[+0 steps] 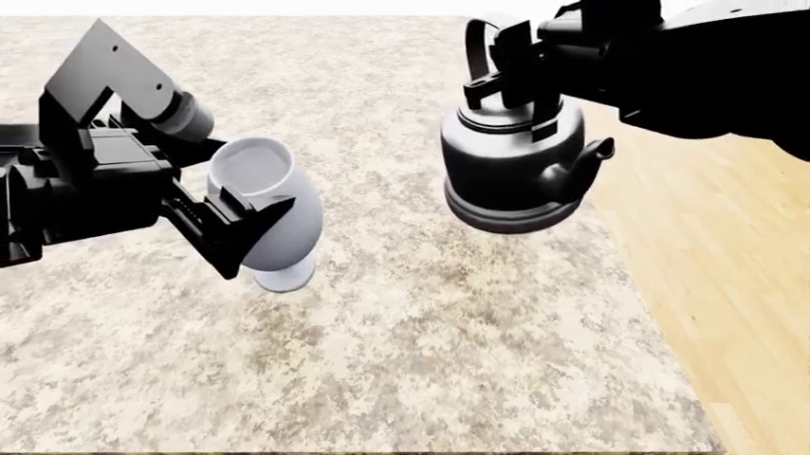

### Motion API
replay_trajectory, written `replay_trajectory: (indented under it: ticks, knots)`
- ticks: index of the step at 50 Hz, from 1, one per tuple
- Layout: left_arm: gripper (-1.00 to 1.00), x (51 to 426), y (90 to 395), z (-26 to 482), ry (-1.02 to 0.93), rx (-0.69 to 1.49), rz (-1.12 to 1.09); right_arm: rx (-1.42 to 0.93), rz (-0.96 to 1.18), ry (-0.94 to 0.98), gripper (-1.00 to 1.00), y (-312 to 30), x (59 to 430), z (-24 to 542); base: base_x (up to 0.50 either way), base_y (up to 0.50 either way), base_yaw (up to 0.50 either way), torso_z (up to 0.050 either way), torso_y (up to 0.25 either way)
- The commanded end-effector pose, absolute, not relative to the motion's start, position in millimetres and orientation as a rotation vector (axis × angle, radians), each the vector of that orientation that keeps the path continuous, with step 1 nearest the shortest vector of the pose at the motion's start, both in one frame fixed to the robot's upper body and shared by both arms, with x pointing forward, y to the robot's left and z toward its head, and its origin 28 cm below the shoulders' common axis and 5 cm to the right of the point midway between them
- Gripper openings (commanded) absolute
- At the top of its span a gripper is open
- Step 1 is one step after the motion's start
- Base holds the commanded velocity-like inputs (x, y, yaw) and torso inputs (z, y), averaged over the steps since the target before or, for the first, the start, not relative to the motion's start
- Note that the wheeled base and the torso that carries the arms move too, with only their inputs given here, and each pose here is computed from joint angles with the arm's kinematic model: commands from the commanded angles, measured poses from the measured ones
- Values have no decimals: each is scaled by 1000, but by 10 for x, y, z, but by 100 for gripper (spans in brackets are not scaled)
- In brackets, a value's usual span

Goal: Pick the wine glass and kettle non electric and place them in the sink. Then turn on the water.

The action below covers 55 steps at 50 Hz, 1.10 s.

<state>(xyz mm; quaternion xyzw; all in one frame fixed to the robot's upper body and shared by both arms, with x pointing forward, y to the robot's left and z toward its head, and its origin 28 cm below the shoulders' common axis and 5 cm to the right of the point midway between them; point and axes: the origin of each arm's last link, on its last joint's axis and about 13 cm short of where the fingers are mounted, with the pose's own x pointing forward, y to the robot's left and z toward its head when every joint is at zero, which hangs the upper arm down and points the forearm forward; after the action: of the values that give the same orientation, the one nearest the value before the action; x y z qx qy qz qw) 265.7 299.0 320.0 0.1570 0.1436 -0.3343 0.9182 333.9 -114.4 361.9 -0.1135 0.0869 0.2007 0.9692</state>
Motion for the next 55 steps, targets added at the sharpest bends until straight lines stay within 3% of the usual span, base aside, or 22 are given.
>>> replay_trajectory:
  ticks: [1, 12, 20, 55]
  knots:
    - [-100, 2654, 3002, 3233, 271, 319, -670, -248, 392, 130, -100, -1152, 3291, 3663, -273, 0, 0, 0, 0]
    - [-100, 2645, 2998, 3233, 274, 320, -672, -246, 395, 129, -100, -1160, 3290, 3651, -442, 1, 0, 1, 1]
    - [-100, 2642, 2993, 3244, 287, 324, -673, -256, 406, 126, -100, -1153, 3272, 3647, 0, 4, 0, 0, 0]
    - [-100, 2629, 3016, 3231, 287, 327, -669, -284, 433, 120, -100, -1123, 3221, 3617, 1, 486, 0, 1, 2]
